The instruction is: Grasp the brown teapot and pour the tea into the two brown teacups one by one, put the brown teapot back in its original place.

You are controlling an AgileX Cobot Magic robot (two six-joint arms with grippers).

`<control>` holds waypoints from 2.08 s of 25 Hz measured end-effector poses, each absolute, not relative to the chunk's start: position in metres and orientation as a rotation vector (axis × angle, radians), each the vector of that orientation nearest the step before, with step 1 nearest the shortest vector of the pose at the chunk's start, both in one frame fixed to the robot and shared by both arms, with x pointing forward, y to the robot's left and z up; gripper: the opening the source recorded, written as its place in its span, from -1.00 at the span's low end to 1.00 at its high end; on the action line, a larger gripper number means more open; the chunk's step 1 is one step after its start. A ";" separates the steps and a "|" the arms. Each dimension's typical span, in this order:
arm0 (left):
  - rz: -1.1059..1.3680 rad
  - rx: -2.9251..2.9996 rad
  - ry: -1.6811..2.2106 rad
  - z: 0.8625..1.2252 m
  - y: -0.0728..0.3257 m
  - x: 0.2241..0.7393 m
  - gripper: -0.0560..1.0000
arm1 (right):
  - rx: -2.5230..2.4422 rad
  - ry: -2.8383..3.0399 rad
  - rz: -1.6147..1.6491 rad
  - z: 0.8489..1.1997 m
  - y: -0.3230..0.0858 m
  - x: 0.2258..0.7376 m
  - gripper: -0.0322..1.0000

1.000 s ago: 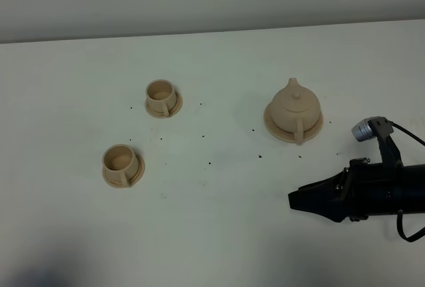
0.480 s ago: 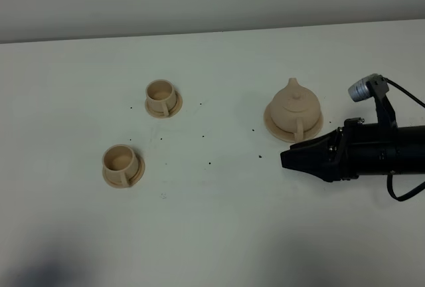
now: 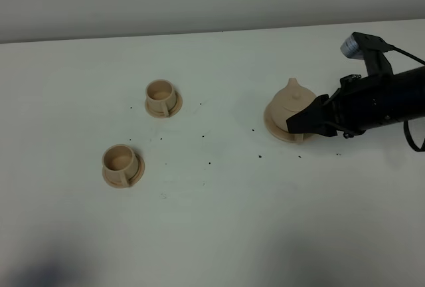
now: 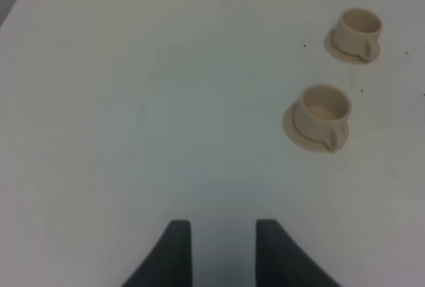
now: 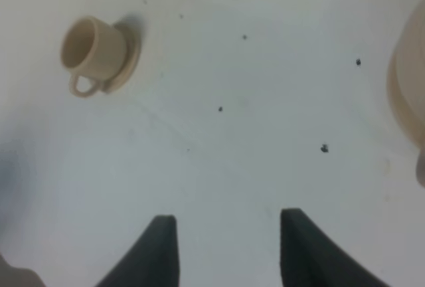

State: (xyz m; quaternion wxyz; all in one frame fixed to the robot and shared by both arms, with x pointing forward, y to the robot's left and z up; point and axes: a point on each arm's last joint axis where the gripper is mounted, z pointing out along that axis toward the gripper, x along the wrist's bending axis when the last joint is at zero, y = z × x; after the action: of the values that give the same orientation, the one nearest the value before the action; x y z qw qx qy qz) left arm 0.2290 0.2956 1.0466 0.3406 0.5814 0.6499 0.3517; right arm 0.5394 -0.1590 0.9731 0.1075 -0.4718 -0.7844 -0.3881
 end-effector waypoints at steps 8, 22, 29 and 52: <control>0.915 1.513 1.691 1.046 0.296 0.229 -0.36 | -1.681 -2.362 -0.904 1.015 -0.119 0.554 -0.19; 0.914 1.514 1.692 1.046 0.296 0.229 -0.36 | -2.012 -2.267 -0.309 0.971 -0.107 0.609 -0.23; 0.914 1.514 1.692 1.046 0.296 0.229 -0.36 | -2.014 -2.305 -0.221 0.966 -0.091 0.616 -0.25; 0.915 1.515 1.693 1.046 0.296 0.229 -0.36 | -2.025 -2.297 -0.167 0.938 -0.085 0.627 -0.25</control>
State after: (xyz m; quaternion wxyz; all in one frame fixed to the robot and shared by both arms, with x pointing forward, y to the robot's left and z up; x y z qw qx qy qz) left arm 0.2292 0.2958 1.0462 0.3392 0.5818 0.6503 0.3515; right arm 0.6273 -0.0846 0.9378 0.0374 -0.6599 -0.7484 -0.0543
